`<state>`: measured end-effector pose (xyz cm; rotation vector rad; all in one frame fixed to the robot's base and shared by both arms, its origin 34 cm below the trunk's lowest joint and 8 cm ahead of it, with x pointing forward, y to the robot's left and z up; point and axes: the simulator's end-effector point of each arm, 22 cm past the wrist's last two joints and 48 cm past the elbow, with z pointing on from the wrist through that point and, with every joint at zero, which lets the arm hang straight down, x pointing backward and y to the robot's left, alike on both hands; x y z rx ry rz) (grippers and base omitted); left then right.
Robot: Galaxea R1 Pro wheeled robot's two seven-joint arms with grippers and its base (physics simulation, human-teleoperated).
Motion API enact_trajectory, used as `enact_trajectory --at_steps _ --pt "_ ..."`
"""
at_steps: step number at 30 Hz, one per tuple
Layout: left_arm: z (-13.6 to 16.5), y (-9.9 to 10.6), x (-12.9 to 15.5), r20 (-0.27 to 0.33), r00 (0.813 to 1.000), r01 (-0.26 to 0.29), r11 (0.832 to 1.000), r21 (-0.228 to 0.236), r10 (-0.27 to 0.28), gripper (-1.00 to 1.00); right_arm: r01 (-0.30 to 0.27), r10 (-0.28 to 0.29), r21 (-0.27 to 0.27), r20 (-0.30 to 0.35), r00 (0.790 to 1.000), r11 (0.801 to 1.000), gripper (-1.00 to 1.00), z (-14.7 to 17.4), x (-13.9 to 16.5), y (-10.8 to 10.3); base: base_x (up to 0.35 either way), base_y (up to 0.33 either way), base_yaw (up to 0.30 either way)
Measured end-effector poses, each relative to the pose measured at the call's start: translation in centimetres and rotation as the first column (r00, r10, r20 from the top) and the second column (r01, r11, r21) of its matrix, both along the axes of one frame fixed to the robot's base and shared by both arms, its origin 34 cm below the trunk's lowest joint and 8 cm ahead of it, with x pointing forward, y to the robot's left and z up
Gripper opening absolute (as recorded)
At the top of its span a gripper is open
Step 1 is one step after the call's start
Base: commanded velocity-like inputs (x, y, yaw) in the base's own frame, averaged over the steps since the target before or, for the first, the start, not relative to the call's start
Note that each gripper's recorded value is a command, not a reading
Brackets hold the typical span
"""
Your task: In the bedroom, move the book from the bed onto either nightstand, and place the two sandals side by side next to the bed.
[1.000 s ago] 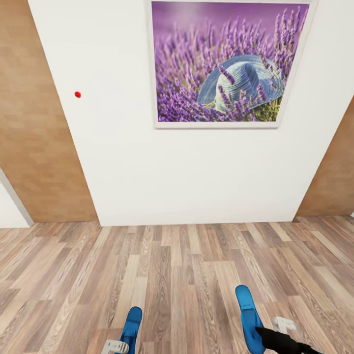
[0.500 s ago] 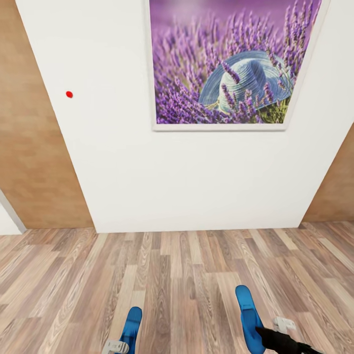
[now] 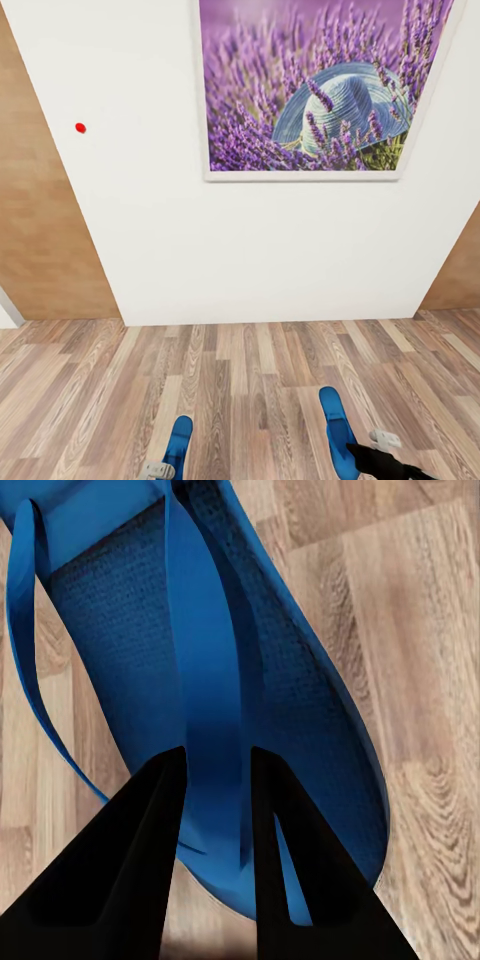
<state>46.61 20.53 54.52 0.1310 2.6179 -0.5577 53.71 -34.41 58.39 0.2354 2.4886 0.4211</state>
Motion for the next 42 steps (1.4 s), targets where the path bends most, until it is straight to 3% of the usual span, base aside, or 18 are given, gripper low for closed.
enact_trajectory --at_steps 20,42 --pt "0.0 0.0 0.04 0.001 1.0 -0.001 1.0 -0.001 0.001 -1.0 0.001 -0.001 0.001 0.0 1.0 1.0 -1.0 -0.01 0.03 0.0 0.265 0.0 0.012" --pt "-0.01 0.01 0.05 0.001 1.0 -0.001 1.0 0.0 0.001 -1.0 0.0 0.0 0.0 0.0 1.0 1.0 -1.0 -0.03 0.03 0.01 0.005 0.0 0.261"
